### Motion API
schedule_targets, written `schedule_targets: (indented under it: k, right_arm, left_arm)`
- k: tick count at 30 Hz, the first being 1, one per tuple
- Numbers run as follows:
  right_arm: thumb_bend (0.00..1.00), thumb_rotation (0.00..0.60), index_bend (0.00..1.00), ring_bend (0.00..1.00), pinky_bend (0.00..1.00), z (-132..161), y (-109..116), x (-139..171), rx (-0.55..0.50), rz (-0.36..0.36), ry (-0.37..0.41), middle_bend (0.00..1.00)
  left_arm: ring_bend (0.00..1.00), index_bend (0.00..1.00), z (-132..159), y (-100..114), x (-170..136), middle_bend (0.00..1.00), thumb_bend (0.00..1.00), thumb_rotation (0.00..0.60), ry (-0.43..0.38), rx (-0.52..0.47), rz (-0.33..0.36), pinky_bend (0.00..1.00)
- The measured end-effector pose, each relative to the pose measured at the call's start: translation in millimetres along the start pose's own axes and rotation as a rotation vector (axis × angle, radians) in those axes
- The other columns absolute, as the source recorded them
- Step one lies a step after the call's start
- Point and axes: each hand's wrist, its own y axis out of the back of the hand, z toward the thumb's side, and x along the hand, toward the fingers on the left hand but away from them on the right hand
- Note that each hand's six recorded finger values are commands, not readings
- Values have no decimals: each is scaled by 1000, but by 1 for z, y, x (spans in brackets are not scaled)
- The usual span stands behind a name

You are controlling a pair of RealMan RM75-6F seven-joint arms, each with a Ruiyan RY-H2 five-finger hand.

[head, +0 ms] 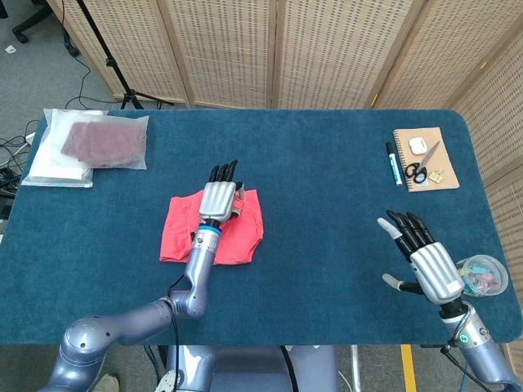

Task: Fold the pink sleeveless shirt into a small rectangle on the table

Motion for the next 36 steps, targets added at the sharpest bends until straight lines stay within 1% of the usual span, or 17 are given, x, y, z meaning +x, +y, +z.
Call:
schedule_targets:
  k: [1, 2, 3, 4, 5, 6, 8, 10, 13, 19, 21, 23, 26, 27, 30, 33, 36]
  right_arm:
    - [0, 600, 0, 0, 0, 0, 0, 0, -1, 0, 0, 0]
    - [0, 600, 0, 0, 0, 0, 0, 0, -2, 0, 0, 0]
    - [0, 600, 0, 0, 0, 0, 0, 0, -1, -1, 0, 0]
    - [0, 600, 0, 0, 0, 0, 1, 0, -1, -1, 0, 0]
    - [0, 600, 0, 0, 0, 0, 1, 1, -1, -1, 0, 0]
    - [0, 600, 0, 0, 0, -1, 1, 1, -1, -1, -1, 0]
    - [0, 600, 0, 0, 0, -1, 1, 1, 0, -1, -2, 0]
    - [0, 600, 0, 0, 0, -1, 1, 1, 0, 0, -3, 0]
    - [0, 600, 0, 0, 0, -1, 1, 2, 1, -1, -4, 0]
    - [0, 600, 0, 0, 0, 0, -1, 2, 6, 6, 0, 0]
    - [0, 600, 0, 0, 0, 1, -2, 2, 8, 8, 0, 0]
    - [0, 600, 0, 0, 0, 1, -3, 3, 9, 10, 0, 0]
    - [0, 600, 0, 0, 0, 3, -5, 3, 12, 17, 2, 0]
    - [0, 600, 0, 0, 0, 4, -7, 3, 14, 20, 5, 0]
    - [0, 600, 0, 0, 0, 6, -9, 3, 17, 26, 9, 0]
    - [0, 600, 0, 0, 0, 8, -9, 3, 17, 27, 11, 0]
    - [0, 600, 0, 0, 0, 9, -10, 3, 21, 28, 13, 0]
  left_arm:
    - [0, 774, 1, -1, 0, 0, 503, 600, -3, -1, -3, 0]
    - [0, 677, 3, -3, 0, 0, 463, 600, -8, -3, -9, 0]
    - [0, 517, 3, -6, 0, 0, 402, 600, -12, -9, -15, 0]
    - [0, 384, 4, -7, 0, 0, 353, 600, -13, -18, -21, 0]
    - [0, 192, 4, -8, 0, 0, 276, 600, -15, -25, -23, 0]
    - [0, 75, 5, -9, 0, 0, 211, 600, -20, -39, -25, 0]
    - [0, 0, 6, -9, -1, 0, 130, 600, -28, -58, -24, 0]
    - [0, 0, 6, -7, -1, 0, 77, 600, -38, -74, -19, 0]
    - [0, 0, 1, -2, -2, 0, 54, 600, -45, -87, -9, 0]
    - [0, 0, -19, 20, -8, 0, 62, 600, -64, -112, 16, 0]
    - [0, 0, -30, 31, -12, 0, 73, 600, -81, -115, 31, 0]
    - [0, 8, -43, 40, -16, 0, 82, 600, -100, -98, 45, 0]
    - [0, 151, -64, 51, -25, 0, 104, 600, -134, -58, 61, 0]
    - [0, 212, -71, 52, -29, 0, 119, 600, -148, -52, 58, 0]
    - [0, 333, -87, 52, -37, 0, 156, 600, -174, -44, 44, 0]
    - [0, 403, -104, 52, -42, 0, 209, 600, -186, -27, 28, 0]
    - [0, 434, -121, 52, -43, 0, 247, 600, -185, 17, 19, 0]
